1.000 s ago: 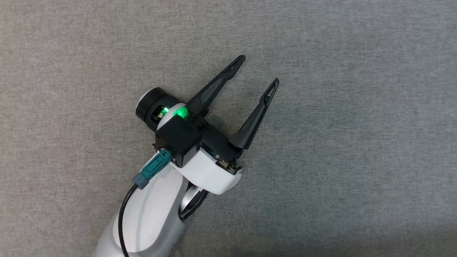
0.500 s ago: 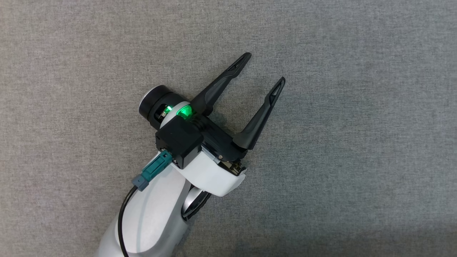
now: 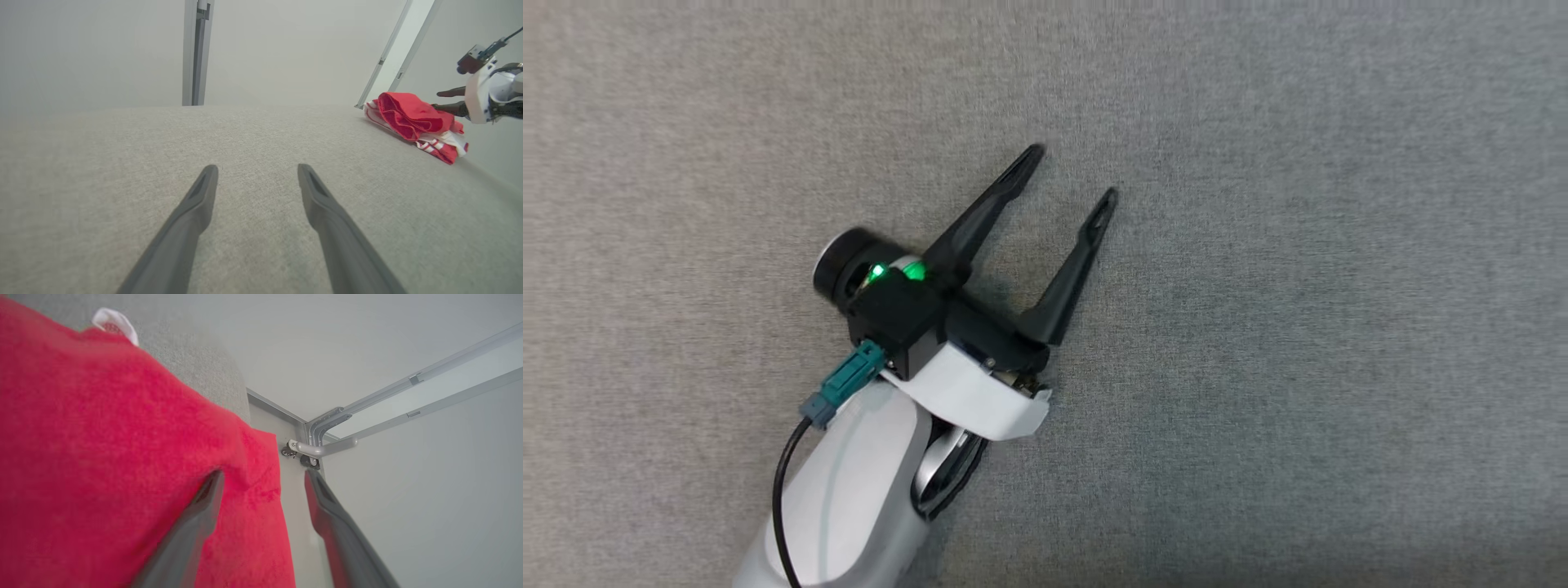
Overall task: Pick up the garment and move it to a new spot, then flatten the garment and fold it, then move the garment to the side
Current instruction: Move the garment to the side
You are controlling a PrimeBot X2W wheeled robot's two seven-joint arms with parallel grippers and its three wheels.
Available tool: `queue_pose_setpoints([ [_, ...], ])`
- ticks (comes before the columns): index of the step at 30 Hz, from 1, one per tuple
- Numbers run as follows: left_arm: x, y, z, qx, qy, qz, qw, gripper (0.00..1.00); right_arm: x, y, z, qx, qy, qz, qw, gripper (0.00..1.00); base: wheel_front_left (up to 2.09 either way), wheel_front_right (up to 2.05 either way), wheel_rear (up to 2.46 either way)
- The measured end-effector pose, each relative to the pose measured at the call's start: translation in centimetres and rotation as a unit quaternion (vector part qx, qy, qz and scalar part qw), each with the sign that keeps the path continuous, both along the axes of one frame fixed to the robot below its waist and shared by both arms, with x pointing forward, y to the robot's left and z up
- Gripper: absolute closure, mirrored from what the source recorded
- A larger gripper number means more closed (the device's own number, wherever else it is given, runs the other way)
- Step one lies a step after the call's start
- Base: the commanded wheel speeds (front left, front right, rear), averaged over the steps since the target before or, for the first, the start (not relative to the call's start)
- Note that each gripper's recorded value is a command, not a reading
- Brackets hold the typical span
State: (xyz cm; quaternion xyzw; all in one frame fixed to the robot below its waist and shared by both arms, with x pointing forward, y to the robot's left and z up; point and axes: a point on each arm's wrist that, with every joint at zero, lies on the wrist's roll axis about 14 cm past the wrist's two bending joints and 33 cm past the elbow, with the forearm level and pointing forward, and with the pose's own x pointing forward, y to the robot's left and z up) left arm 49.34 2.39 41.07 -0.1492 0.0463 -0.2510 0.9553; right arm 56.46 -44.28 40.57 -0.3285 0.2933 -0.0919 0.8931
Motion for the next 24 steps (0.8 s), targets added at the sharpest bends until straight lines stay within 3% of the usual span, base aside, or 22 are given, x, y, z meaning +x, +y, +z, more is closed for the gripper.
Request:
queue_pose_setpoints([
  [5,-1.2,1.6,1.9,-0.004,-0.003,0.029,1.000,0.00,1.3,4.1,3.8,0.035,-0.069,0.043,0.996,0.00,0.00,0.00,0.00],
  [9,-2.4,3.5,3.9,-0.005,-0.014,0.064,0.998,0.00,1.4,8.0,7.5,0.067,-0.134,0.093,0.984,0.00,0.00,0.00,0.00],
  [13,-3.8,5.8,6.1,-0.005,-0.030,0.104,0.994,0.00,0.3,12.3,11.1,0.109,-0.199,0.147,0.963,0.00,0.00,0.00,0.00],
  [17,-5.6,8.5,8.1,-0.001,-0.048,0.149,0.988,0.00,-1.5,16.8,14.9,0.172,-0.278,0.193,0.925,0.00,0.00,0.00,0.00],
  [21,-7.8,11.1,9.4,0.003,-0.058,0.194,0.979,0.00,-4.8,21.3,15.4,0.225,-0.305,0.228,0.897,0.00,0.00,0.00,0.00],
  [24,-9.1,12.3,11.1,0.010,-0.083,0.210,0.974,0.00,-7.2,23.2,15.2,0.253,-0.314,0.234,0.885,0.00,0.00,0.00,0.00],
])
